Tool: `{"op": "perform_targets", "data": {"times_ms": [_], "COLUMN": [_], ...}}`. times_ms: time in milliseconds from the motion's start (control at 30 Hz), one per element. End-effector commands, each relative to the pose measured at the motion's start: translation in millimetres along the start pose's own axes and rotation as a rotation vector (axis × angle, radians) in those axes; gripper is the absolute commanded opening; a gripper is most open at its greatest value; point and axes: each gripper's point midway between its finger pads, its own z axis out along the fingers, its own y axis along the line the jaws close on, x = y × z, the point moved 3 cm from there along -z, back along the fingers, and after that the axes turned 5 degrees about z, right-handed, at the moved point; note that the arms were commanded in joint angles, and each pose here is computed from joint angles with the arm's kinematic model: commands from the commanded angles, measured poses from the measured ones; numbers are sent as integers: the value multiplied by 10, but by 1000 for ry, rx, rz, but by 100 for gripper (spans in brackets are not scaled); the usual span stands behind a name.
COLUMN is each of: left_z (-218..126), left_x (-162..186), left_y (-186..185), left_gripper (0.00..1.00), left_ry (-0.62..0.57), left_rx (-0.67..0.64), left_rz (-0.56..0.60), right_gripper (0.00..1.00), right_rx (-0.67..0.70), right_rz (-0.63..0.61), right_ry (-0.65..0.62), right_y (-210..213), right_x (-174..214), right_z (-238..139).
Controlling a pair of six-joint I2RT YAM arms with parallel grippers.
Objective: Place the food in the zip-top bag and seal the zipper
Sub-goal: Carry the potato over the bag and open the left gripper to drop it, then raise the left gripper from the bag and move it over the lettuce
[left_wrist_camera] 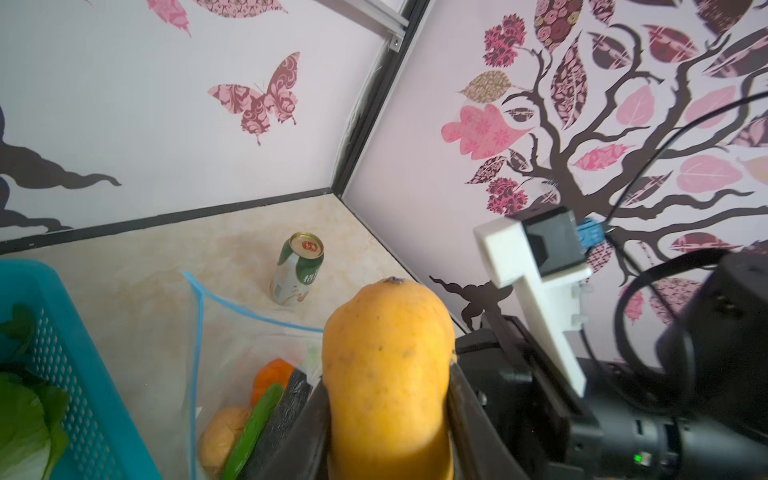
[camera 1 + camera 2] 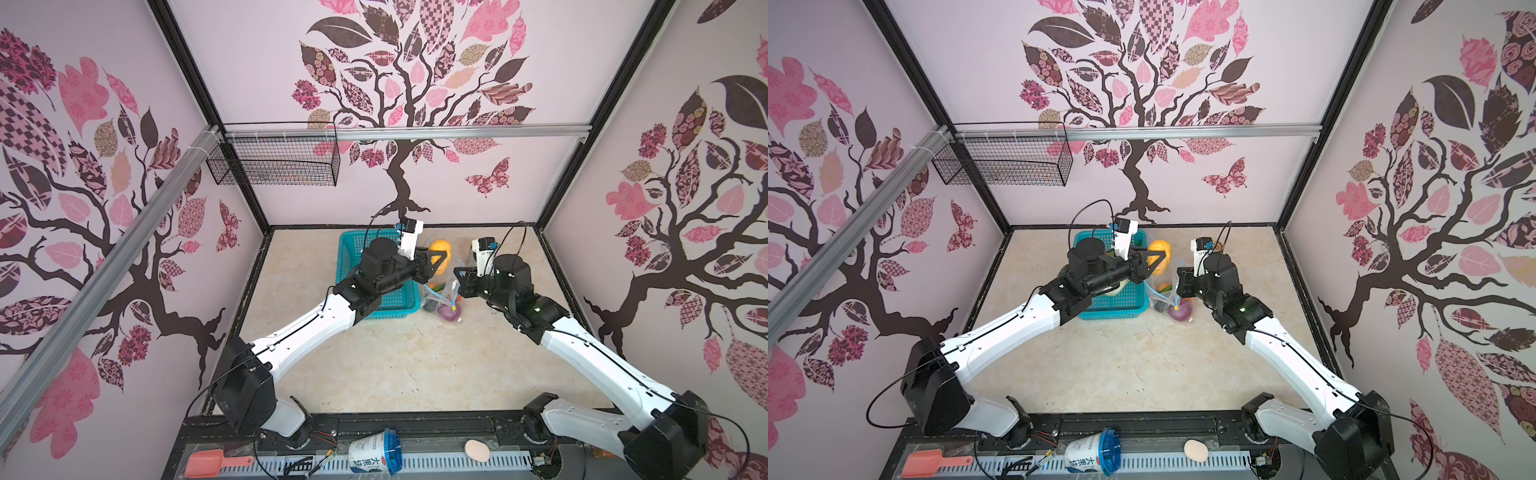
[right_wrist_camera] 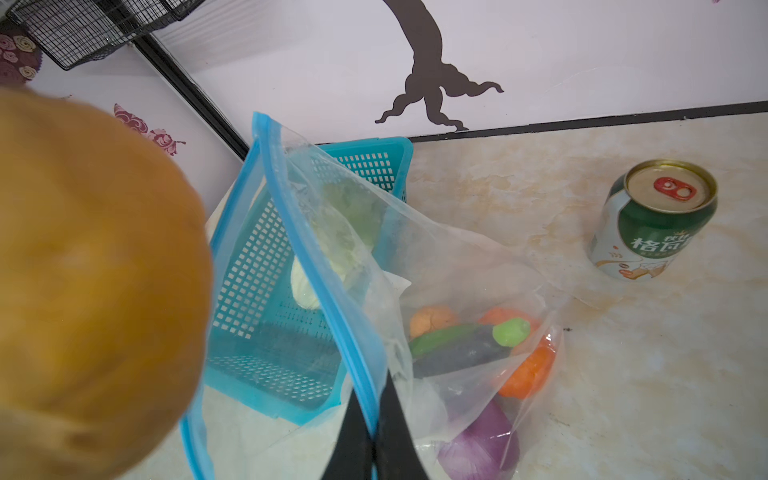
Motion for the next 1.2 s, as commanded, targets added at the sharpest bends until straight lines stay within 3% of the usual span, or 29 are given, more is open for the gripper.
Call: {"op": "perform_targets", "data": {"times_ms": [0, 333, 533, 700, 833, 1000, 1167], "left_z": [68, 236, 368, 342, 248, 39, -219], "left_x": [257, 594, 710, 630, 431, 121, -59], "left_y": [135, 208, 253, 220, 126, 39, 217], "left_gripper": [36, 37, 44, 66, 75, 76, 76], "left_ry": [26, 182, 282, 265, 223, 135, 80], "left_rx": [-113, -266, -288, -285, -269, -265, -420], "left_rz": [34, 111, 111, 98, 85, 92, 185], "right_gripper": [0, 0, 0, 0, 0, 0, 0], "right_rx": [-1, -4, -19, -12, -7, -2, -5], "right_rz": [8, 16, 4, -4, -5, -4, -8], "right_ry": [-54, -80, -75, -68, -70, -74, -77], "right_y": [22, 23, 41, 23, 18, 20, 38], "right_x": [-131, -157, -140, -116, -124, -144, -172], "right_z": [-106, -152, -151, -144, -147, -144, -162]}}
